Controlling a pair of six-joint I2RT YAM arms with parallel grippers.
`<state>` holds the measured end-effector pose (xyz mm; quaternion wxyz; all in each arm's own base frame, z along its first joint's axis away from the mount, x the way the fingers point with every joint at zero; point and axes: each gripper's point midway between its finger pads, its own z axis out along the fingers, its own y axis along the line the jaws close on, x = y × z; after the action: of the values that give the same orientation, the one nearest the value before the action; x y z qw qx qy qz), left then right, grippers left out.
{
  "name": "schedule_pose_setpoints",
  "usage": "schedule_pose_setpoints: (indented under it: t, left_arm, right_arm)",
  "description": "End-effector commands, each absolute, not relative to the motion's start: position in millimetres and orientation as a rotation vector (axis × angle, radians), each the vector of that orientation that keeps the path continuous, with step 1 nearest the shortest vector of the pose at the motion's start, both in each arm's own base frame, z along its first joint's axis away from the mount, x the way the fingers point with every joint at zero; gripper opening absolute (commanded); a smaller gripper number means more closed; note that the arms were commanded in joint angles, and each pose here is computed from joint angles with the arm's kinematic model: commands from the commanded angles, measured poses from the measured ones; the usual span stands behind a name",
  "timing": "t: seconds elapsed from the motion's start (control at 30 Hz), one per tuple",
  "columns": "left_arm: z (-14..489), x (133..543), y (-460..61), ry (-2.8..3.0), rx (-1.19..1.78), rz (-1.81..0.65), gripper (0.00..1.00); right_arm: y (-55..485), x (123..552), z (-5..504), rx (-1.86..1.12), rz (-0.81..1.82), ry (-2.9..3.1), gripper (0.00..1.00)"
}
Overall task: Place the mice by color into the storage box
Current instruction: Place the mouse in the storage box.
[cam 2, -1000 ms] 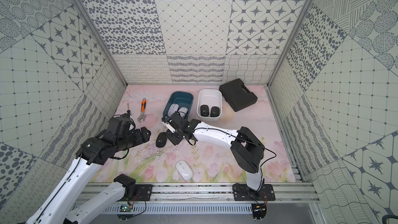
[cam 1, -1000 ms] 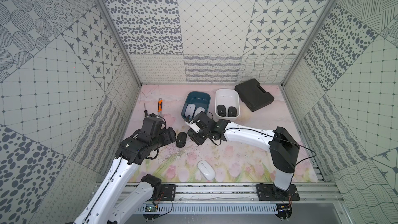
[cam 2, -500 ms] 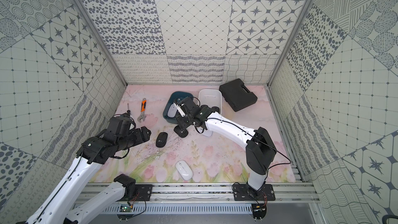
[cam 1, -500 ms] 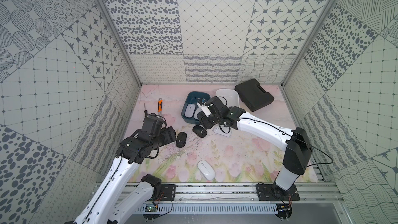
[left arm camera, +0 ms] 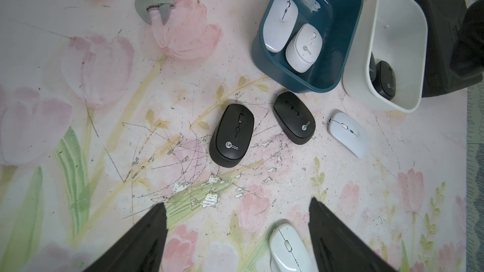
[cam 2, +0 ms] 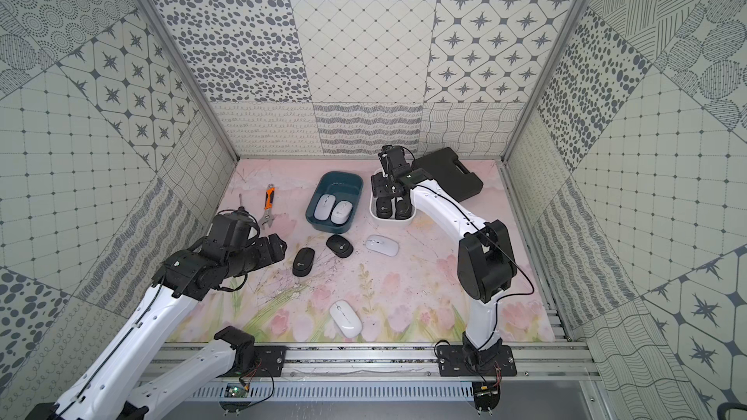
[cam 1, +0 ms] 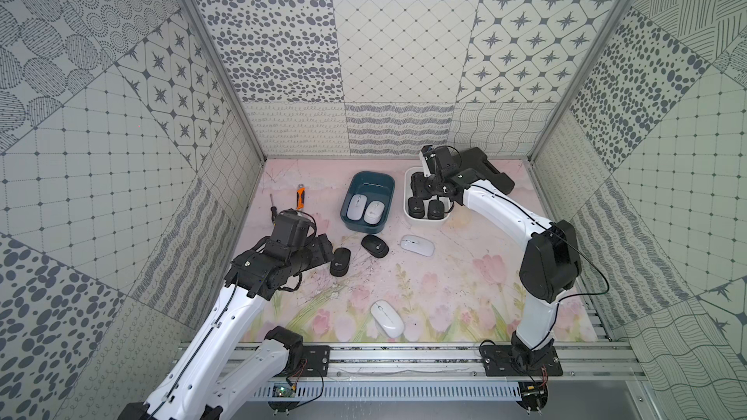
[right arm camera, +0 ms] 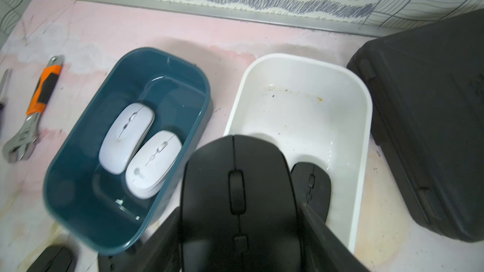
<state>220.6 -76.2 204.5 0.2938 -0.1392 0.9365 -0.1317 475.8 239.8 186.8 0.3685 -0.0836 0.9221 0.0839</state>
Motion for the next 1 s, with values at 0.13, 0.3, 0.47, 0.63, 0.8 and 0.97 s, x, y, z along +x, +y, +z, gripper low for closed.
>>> schedule_pose_setpoints:
  t: [0.13,0.3,0.47,0.63,0.8,0.97]
  left_arm:
    - [209,233,-83,2.469,-0.364,-0.391,0.88]
    - [202,234,-87,2.491,-0.368,-0.409,0.88]
    - [199,234,-88,2.489,-0.358,-0.405,0.87]
    - [199,238,-91,2.493,-0.338,-0.415,0.88]
    - [199,245,-103,2.486,-0.330,-0.492,0.88]
    - [199,268,-125,2.528,-0.268,-0.554,0.87]
  right_arm:
    - [222,527,150,-0.044,0.168,2.397,0.68]
    - [218,547,137,0.009,0.158,2.416,0.69]
    - [215,552,144,0.001,0.157,2.400,0.70]
    - [214,550,156,-0.001,0.156,2.390,0.72]
    - [224,540,177,0.001,0.266,2.355,0.83]
    - [236,518,210,-0.067,0.439,2.268,0.99]
